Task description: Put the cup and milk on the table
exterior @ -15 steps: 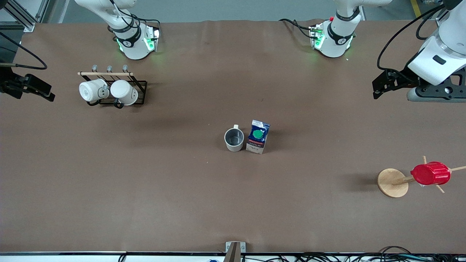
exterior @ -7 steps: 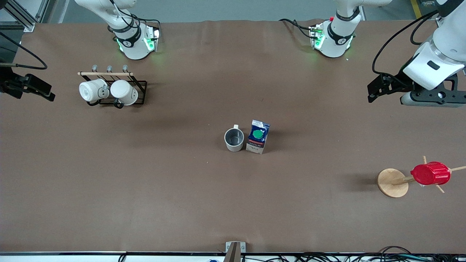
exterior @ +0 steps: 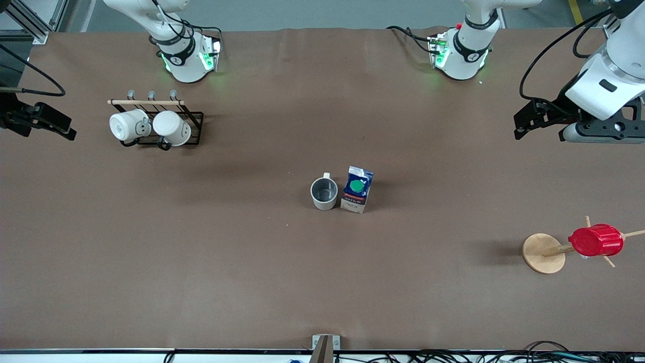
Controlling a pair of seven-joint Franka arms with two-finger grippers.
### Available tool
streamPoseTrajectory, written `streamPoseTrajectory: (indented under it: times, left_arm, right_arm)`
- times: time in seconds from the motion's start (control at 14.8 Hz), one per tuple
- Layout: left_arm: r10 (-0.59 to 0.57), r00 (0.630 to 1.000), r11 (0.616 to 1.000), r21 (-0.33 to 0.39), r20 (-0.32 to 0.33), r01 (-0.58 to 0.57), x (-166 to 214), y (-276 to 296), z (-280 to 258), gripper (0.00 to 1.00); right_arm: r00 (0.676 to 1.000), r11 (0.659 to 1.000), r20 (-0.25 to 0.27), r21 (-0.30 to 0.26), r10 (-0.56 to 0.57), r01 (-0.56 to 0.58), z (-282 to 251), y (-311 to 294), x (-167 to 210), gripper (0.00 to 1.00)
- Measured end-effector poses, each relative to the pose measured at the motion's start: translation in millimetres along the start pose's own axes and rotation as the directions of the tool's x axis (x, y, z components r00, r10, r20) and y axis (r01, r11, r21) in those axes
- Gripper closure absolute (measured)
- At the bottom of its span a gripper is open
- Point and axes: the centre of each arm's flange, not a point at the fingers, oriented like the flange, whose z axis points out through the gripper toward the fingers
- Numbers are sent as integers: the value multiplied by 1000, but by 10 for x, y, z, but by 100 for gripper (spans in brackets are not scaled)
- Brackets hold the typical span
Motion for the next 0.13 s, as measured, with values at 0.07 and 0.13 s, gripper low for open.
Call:
streamPoseTrajectory:
  times: [0.07,0.13]
  left_arm:
    - [3,1000,1000,0,0,-3,-1,15,5,3]
    - [4,1000,1000,0,1,-4,-2,22,10,3]
  right_arm:
    - [1000,1000,0,0,0,0,0,0,0,0]
    - [1000,1000,0,0,0,0,0,0,0,0]
